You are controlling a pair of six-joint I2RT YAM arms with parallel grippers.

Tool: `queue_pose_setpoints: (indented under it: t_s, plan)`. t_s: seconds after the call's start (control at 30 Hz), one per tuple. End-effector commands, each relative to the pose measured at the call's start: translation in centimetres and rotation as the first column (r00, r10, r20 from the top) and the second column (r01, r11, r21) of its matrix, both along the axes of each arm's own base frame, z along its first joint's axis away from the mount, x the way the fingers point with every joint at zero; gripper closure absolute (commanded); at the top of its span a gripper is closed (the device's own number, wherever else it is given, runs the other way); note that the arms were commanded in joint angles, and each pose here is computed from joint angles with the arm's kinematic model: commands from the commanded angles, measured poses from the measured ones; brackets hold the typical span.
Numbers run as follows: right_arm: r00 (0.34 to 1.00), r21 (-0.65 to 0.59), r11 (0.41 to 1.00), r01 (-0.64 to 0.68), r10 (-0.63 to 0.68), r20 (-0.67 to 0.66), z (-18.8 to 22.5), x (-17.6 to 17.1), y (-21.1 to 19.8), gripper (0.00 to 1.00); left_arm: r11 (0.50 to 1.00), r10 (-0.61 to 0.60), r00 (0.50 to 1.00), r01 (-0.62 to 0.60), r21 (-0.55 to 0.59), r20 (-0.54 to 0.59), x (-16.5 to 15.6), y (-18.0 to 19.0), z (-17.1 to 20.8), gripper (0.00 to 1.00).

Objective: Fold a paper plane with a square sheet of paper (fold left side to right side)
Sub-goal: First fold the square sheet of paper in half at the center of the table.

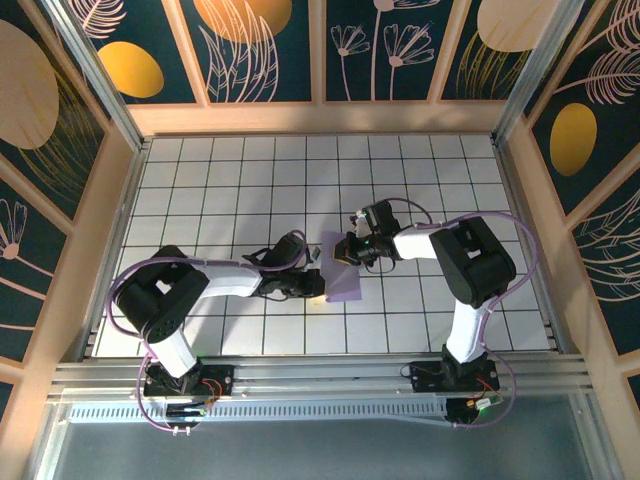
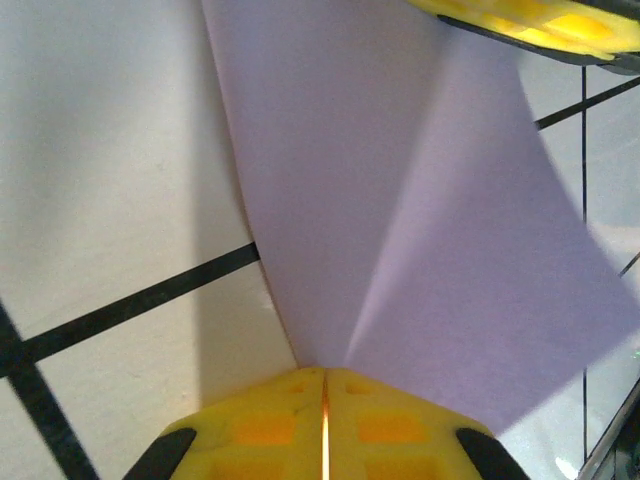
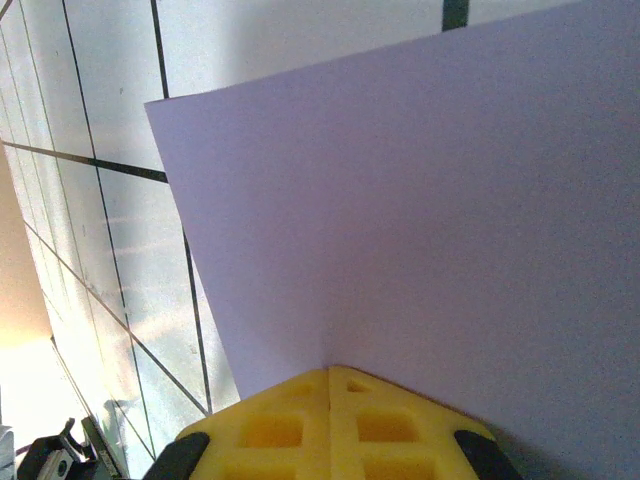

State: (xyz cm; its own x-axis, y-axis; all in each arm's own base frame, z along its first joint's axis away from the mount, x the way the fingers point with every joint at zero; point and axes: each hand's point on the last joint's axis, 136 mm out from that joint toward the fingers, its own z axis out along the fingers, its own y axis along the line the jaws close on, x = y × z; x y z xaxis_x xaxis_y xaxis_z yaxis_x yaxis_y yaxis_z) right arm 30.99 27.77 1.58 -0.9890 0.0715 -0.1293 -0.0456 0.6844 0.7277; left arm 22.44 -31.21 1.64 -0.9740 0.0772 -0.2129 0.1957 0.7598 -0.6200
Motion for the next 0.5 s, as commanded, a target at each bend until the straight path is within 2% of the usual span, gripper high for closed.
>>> queue_pose_setpoints:
  t_s: [0.0, 0.13, 0.27, 0.47]
  plan:
    - [0.996, -0.170, 0.984, 0.050, -0.062, -0.065, -3.9, -1.0, -3.6, 1.00, 1.000, 0.016, 1.000, -0.017, 0.006, 0.025, 1.3, 0.0, 1.9, 0.89]
    - [0.996, -0.174, 0.984, 0.047, -0.059, -0.066, -3.9, -1.1, -3.5, 1.00, 0.998, -0.035, 0.999, 0.037, -0.053, 0.035, 1.6, -1.8, 2.9, 0.91]
    - [0.996, -0.173, 0.984, 0.047, -0.059, -0.065, -3.9, -1.2, -3.5, 1.00, 0.994, -0.079, 0.997, 0.080, -0.067, 0.023, 1.5, -3.2, 2.1, 0.91]
    - [0.996, -0.175, 0.983, 0.046, -0.059, -0.070, -4.0, -1.3, -3.4, 1.00, 0.994, -0.096, 0.995, 0.097, -0.042, 0.011, 1.3, -4.2, 0.7, 0.93]
